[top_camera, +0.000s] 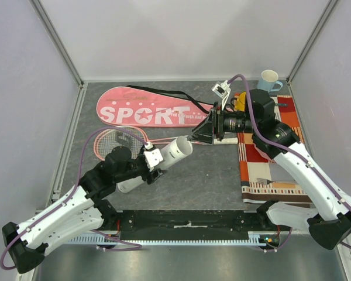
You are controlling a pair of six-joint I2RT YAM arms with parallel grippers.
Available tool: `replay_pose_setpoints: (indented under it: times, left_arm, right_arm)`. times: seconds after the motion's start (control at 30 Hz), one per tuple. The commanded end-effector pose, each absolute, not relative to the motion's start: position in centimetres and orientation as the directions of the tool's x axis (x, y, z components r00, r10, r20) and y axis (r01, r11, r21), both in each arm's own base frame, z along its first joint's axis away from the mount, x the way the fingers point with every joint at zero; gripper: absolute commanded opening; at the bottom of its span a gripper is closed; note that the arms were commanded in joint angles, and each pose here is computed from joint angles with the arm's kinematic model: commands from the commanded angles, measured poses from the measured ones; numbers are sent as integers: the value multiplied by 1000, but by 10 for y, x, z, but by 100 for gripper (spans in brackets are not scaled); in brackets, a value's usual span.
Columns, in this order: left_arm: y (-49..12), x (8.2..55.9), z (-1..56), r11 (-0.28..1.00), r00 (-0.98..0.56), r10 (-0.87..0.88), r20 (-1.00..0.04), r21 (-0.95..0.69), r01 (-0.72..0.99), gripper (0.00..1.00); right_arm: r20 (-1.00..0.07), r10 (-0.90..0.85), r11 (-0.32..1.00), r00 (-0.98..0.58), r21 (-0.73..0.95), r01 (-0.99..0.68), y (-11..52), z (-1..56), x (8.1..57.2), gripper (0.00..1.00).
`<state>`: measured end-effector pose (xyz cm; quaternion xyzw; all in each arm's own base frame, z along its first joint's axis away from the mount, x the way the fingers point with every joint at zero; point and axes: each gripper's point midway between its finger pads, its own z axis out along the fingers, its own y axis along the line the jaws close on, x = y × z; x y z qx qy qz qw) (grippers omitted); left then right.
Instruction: Pack up the badminton gear
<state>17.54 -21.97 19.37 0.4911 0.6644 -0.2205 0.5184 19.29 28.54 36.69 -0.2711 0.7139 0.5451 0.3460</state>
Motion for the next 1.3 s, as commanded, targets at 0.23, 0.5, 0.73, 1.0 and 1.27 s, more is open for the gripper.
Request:
replay_pose_setpoints:
  times: [0.23, 0.5, 0.73, 1.0, 1.27]
  left_arm:
    - [-227, 181, 216, 437, 64, 365, -929, 231, 869, 7]
    - [-228, 180, 219, 435, 70, 358, -931, 233, 870, 6]
    - [-228, 180, 218, 434, 72, 361, -930, 236, 870, 6]
    - [-223, 188, 218, 478, 50, 371, -927, 237, 846, 6]
    - [-186, 230, 228, 729, -82, 395, -915, 258, 635, 3]
  right_arm:
    - [-795, -45, 255, -605, 576, -777, 303, 356, 185, 1]
    - [-789, -78, 294, -610, 566, -770, 314, 336, 188, 0]
    - [-771, -119, 296, -625, 573, -764, 323, 318, 182, 0]
    - [-870, -32, 462, -492, 424, -779, 292, 368, 210, 24]
    - [-929, 87, 801, -361, 280, -528, 192, 379, 253, 57]
